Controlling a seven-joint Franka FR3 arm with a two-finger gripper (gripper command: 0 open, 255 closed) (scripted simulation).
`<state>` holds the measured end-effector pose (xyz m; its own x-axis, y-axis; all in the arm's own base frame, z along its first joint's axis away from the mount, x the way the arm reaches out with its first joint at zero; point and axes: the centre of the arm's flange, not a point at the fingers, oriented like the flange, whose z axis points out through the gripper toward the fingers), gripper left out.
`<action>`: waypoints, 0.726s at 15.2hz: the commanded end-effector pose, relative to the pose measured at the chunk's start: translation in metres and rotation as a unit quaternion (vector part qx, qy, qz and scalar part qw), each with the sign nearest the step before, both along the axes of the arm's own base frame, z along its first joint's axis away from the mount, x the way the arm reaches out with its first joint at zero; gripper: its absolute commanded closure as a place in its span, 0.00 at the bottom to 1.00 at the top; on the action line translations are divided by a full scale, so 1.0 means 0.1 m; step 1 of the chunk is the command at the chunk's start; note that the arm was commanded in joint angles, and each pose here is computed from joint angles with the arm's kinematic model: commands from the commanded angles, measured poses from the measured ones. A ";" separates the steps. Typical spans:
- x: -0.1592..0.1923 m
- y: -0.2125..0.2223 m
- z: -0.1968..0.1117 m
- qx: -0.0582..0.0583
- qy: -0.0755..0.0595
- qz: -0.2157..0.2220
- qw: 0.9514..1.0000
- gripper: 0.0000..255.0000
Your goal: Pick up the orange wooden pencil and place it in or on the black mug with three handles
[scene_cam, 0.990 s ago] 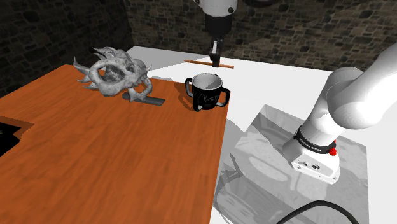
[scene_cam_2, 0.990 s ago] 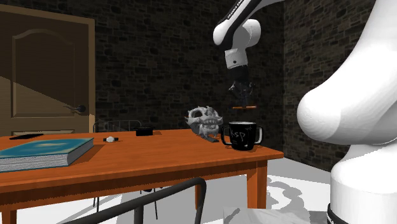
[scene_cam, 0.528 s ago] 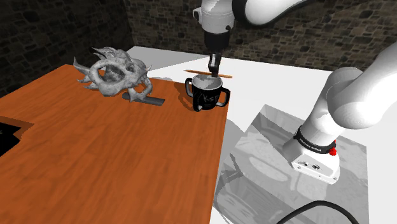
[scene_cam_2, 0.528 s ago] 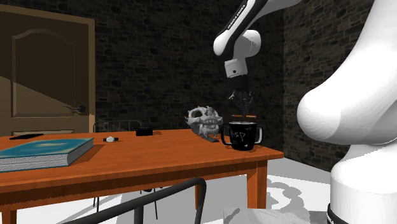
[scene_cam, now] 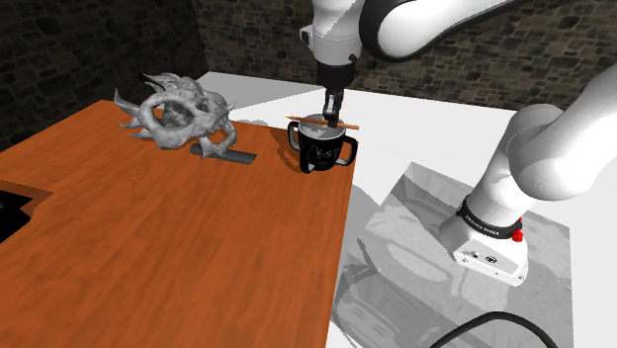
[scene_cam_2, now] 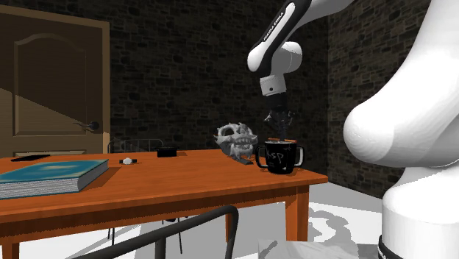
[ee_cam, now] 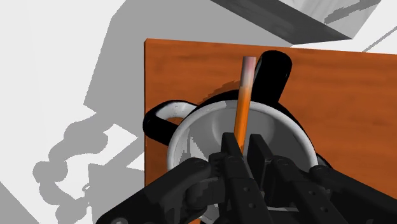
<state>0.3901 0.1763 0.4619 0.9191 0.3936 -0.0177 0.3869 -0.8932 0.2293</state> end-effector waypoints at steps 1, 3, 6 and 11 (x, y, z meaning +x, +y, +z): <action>0.00 0.00 -0.01 0.000 0.001 0.000 1.000 1.00; 0.00 0.00 -0.01 0.000 0.001 0.000 1.000 1.00; 0.00 0.00 -0.01 0.000 0.001 0.000 1.000 0.00; -0.01 0.03 0.12 0.000 0.001 0.000 1.000 0.00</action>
